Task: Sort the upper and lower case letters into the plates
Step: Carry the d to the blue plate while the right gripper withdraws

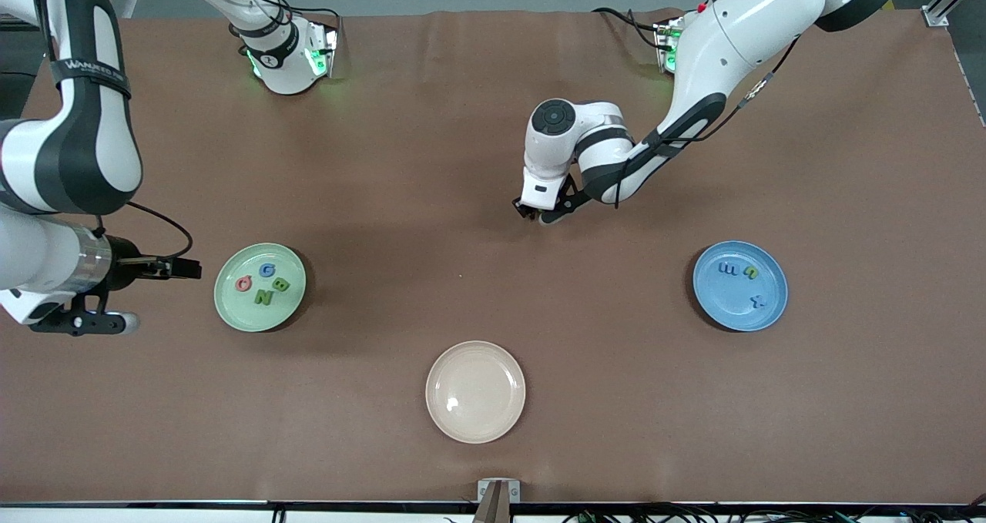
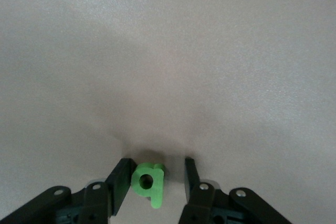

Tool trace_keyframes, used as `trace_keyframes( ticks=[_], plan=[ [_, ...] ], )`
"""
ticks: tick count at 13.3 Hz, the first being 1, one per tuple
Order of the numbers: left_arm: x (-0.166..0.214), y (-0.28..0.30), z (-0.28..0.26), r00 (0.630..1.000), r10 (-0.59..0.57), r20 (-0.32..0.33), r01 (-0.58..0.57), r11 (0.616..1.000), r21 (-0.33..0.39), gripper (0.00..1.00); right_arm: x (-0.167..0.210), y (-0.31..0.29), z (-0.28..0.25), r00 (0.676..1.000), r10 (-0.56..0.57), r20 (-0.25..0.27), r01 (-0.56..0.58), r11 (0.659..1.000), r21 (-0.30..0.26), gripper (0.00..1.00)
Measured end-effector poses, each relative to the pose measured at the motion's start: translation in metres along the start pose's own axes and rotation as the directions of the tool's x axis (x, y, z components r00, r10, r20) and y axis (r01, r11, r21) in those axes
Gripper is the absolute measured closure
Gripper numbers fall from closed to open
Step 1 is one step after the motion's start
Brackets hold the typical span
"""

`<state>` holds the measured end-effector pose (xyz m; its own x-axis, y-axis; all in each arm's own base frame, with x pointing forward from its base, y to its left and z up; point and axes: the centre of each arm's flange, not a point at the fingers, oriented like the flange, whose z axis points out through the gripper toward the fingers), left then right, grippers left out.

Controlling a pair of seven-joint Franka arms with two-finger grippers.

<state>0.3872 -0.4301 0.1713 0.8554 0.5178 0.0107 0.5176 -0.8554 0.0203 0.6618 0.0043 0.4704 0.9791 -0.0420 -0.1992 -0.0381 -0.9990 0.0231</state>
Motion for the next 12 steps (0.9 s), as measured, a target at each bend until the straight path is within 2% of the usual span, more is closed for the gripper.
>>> trace_keyframes(
  ticks=[2, 3, 8, 10, 12],
  plan=[
    [0.0, 0.001, -0.003, 1.0, 0.0, -0.004, 0.0, 1.0, 0.0, 0.68, -0.002, 0.003, -0.013, 1.0, 0.004, -0.007, -0.004, 1.0, -0.015, 0.0],
    [0.0, 0.001, -0.003, 1.0, 0.001, -0.004, -0.001, 1.0, 0.001, 0.72, -0.002, 0.004, -0.019, 1.0, 0.005, -0.019, -0.005, 1.0, -0.022, 0.0],
    [0.004, 0.001, -0.003, 1.0, -0.006, -0.012, 0.006, 1.0, 0.012, 0.72, -0.001, 0.018, -0.043, 0.996, 0.026, -0.079, -0.029, 0.999, -0.03, 0.0],
    [0.021, 0.001, -0.009, 0.999, -0.031, -0.039, 0.032, 0.999, 0.03, 0.72, 0.0, 0.025, -0.047, 0.995, 0.037, -0.097, -0.04, 0.999, -0.027, 0.0],
    [0.049, 0.009, -0.04, 0.996, -0.068, -0.056, 0.068, 0.998, -0.014, 0.72, 0.0, 0.019, -0.049, 0.994, 0.027, -0.102, -0.03, 0.999, -0.022, 0.0]
  ],
)
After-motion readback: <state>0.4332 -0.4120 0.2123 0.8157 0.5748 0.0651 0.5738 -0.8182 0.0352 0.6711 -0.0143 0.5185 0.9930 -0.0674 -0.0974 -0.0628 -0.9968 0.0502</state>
